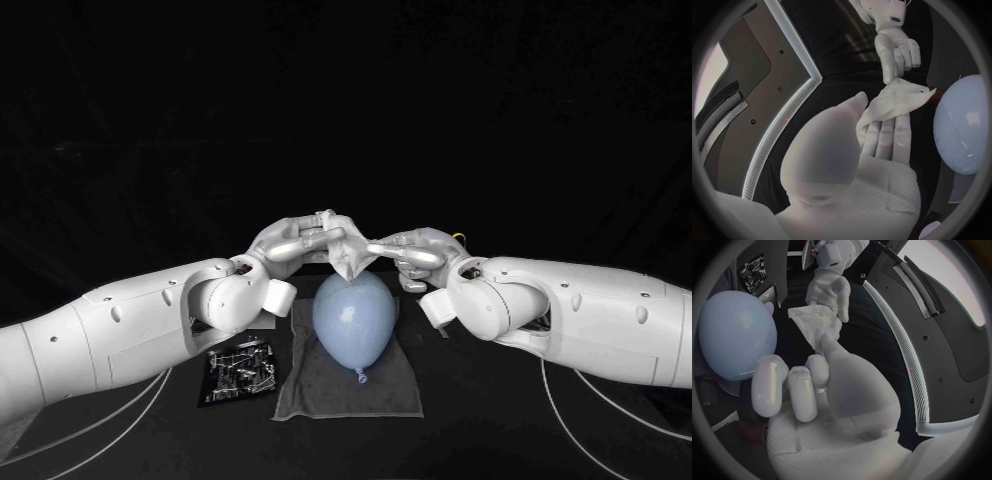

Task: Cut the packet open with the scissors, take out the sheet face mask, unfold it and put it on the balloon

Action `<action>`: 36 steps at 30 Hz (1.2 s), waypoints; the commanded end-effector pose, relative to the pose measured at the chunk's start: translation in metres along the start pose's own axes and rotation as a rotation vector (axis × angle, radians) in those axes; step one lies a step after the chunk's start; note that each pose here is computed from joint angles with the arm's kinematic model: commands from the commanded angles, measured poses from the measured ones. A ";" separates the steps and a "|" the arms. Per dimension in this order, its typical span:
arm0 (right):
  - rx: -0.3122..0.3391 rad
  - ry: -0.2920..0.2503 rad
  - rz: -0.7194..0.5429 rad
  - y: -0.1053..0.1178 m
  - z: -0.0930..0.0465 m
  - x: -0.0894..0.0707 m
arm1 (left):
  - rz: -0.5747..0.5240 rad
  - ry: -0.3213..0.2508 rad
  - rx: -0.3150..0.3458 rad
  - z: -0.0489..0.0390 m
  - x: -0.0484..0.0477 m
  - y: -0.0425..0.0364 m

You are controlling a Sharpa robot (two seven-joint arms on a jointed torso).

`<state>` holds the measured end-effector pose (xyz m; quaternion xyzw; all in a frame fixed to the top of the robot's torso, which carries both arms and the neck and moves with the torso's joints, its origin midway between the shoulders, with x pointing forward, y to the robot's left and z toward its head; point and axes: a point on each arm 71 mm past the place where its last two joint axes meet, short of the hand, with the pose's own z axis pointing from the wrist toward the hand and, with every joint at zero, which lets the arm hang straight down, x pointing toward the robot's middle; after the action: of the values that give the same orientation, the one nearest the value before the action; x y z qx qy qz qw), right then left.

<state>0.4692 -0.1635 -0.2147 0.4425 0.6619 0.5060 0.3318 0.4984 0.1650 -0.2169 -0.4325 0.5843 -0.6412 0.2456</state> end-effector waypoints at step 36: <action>-0.109 -0.069 -0.101 0.022 -0.011 -0.013 | 0.029 -0.070 0.008 -0.0011 -0.0096 -0.0016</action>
<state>0.4698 -0.1778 -0.1940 0.4172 0.6473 0.5036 0.3916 0.5027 0.1746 -0.2192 -0.4447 0.5835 -0.6176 0.2834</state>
